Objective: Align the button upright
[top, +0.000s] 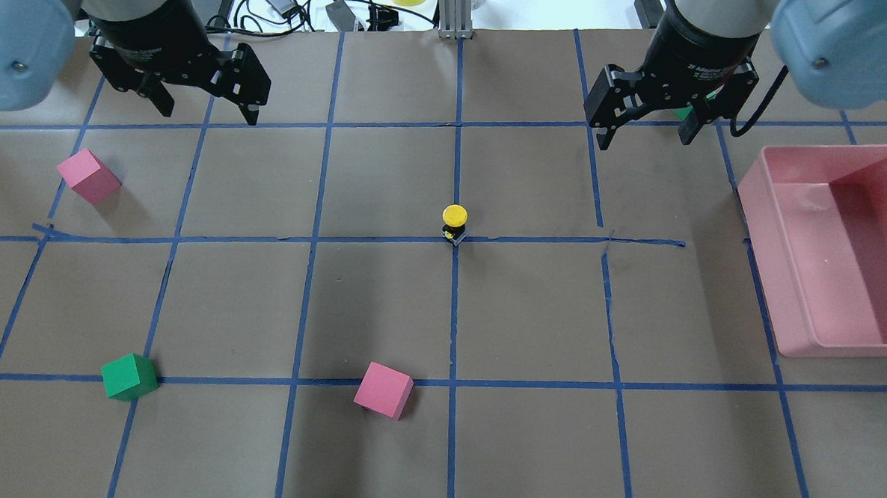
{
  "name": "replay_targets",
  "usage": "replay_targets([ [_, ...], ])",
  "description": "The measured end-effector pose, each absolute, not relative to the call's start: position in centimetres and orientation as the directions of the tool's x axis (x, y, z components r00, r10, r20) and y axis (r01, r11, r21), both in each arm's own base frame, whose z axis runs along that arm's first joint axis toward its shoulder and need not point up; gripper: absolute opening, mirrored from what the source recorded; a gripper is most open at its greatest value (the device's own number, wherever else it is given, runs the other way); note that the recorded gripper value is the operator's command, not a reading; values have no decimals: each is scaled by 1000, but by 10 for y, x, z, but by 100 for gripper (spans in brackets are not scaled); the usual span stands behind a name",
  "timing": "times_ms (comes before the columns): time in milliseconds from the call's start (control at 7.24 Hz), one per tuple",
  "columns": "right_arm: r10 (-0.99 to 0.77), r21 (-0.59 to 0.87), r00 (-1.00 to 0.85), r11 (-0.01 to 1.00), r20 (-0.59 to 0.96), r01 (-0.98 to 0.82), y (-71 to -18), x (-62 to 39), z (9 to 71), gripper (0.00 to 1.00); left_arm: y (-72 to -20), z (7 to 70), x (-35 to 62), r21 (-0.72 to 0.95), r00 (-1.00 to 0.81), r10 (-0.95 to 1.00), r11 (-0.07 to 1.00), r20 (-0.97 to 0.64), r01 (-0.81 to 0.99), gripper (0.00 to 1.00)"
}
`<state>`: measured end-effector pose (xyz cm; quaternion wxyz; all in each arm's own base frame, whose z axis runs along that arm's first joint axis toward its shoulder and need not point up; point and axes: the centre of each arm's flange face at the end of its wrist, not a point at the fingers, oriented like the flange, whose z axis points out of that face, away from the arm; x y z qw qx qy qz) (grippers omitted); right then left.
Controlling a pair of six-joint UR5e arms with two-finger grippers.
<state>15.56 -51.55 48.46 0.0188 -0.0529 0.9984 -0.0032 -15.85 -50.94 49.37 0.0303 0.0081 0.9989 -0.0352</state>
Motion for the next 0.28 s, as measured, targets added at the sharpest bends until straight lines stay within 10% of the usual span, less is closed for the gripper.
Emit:
replay_targets([
  [276, -104, -6, -994, 995, -37, -103, -515, 156, 484, 100, -506, 488, -161, -59, -998, 17, 998, -60, 20, 100],
])
